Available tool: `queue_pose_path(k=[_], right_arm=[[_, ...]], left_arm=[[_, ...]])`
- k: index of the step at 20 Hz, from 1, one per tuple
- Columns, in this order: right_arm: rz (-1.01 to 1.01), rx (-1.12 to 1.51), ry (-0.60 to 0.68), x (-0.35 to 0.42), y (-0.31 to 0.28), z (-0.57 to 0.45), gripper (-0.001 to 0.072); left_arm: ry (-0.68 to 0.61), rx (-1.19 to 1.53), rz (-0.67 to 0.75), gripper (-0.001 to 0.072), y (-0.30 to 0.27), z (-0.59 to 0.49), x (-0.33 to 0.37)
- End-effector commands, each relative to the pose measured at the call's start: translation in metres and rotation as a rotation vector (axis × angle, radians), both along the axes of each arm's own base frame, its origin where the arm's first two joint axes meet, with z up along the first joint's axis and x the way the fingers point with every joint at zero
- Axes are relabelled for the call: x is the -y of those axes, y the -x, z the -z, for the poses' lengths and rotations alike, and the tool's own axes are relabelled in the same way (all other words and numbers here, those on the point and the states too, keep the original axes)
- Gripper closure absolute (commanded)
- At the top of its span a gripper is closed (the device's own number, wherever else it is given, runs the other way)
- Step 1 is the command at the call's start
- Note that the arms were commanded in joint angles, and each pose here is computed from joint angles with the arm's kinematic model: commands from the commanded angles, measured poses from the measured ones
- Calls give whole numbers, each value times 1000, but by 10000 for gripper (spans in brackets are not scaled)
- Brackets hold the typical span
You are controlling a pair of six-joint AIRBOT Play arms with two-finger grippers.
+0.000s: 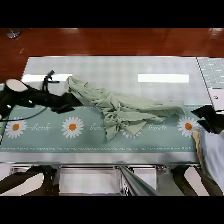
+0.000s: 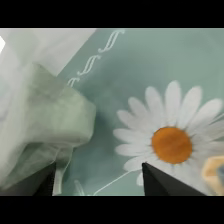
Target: Fold the shirts.
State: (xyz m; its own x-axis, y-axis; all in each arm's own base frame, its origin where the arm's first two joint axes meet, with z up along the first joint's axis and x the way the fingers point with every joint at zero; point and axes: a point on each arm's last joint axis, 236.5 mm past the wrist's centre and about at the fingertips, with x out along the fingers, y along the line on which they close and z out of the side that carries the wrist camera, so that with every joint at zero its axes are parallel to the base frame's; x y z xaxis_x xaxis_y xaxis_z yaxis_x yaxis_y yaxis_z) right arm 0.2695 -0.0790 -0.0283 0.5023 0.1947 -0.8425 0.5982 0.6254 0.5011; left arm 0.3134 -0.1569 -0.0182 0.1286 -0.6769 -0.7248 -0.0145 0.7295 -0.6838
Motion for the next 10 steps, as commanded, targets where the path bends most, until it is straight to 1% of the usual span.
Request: queue_pose_path(k=[1, 5, 7, 10], right_arm=[[-29, 47, -78, -33, 2, 11, 88], [-121, 33, -103, -60, 3, 11, 88], [-155, 31, -105, -71, 1, 10, 88], [-185, 31, -106, -82, -1, 10, 88]], left_arm=[[58, 22, -8, 12, 21, 35, 51], [61, -52, 106, 13, 47, 58, 98], [79, -80, 113, 13, 49, 63, 112], [169, -55, 123, 13, 48, 56, 139]])
